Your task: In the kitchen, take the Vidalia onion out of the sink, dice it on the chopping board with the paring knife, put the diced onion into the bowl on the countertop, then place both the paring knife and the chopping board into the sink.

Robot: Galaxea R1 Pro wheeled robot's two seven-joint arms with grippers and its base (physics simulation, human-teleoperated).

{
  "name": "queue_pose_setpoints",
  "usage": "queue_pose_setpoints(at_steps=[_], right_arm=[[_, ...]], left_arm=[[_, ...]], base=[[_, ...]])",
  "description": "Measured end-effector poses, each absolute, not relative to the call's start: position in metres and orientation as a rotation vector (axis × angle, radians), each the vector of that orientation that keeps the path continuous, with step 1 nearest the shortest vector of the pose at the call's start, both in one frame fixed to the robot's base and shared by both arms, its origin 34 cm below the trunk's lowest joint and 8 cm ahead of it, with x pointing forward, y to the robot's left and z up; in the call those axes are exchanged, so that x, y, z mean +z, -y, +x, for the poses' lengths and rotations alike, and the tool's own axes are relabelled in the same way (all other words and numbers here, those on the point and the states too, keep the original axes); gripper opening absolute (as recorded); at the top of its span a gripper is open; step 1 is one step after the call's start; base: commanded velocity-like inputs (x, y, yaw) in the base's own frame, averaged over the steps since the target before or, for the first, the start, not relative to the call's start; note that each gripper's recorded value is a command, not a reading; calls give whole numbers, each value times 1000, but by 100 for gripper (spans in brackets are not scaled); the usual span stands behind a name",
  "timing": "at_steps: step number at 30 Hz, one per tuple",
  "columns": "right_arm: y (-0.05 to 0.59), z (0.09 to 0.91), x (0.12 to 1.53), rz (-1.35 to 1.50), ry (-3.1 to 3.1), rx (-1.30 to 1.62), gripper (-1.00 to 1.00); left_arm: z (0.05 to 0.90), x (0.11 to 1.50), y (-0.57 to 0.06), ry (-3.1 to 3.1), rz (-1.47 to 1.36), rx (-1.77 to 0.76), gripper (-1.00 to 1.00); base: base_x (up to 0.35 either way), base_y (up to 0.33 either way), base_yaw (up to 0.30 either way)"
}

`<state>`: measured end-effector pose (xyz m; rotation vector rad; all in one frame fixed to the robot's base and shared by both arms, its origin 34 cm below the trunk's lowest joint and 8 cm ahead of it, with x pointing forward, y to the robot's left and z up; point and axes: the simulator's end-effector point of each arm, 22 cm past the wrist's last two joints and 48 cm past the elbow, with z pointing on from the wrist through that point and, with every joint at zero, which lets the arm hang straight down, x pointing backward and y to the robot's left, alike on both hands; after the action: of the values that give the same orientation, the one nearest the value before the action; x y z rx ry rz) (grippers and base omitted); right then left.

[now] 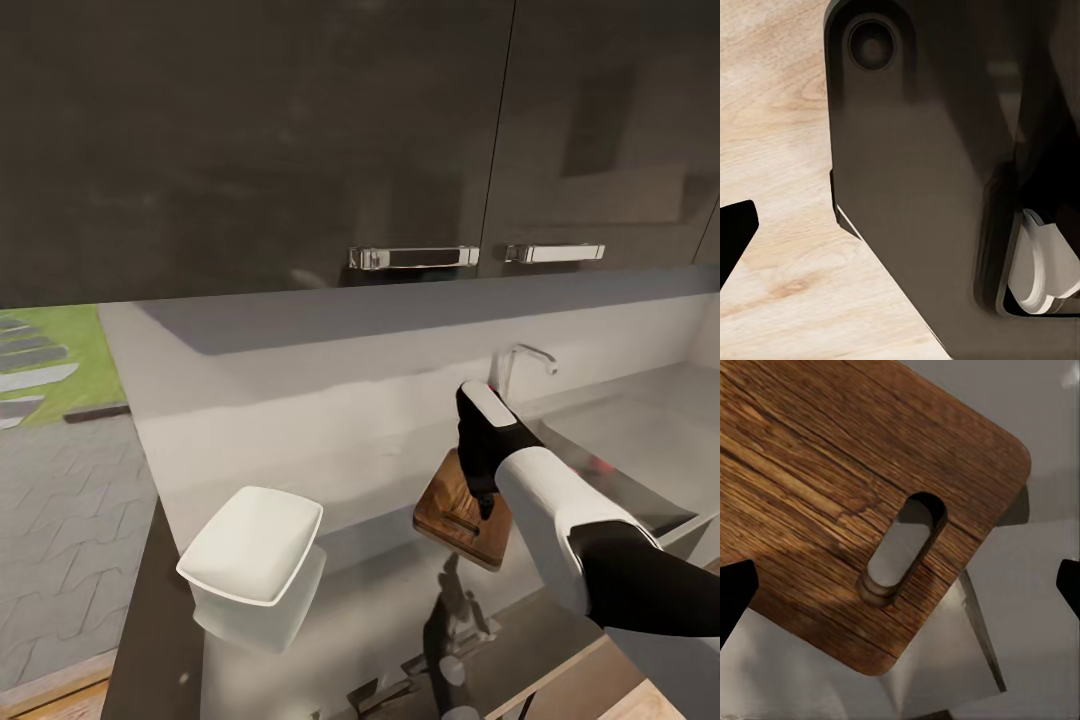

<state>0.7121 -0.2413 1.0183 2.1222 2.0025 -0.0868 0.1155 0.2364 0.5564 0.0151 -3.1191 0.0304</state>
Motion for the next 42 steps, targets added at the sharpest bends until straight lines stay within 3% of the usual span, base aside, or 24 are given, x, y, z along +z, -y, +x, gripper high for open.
queue_pose_setpoints(at_steps=[10,42], right_arm=[[198,708,1014,2180,-2094,34,100],[202,697,999,2420,-1846,-19,100]], left_arm=[[116,556,-235,3119,15,33,100],[116,556,-236,3119,15,31,100]], base=[[0,0,0],[0,0,0]])
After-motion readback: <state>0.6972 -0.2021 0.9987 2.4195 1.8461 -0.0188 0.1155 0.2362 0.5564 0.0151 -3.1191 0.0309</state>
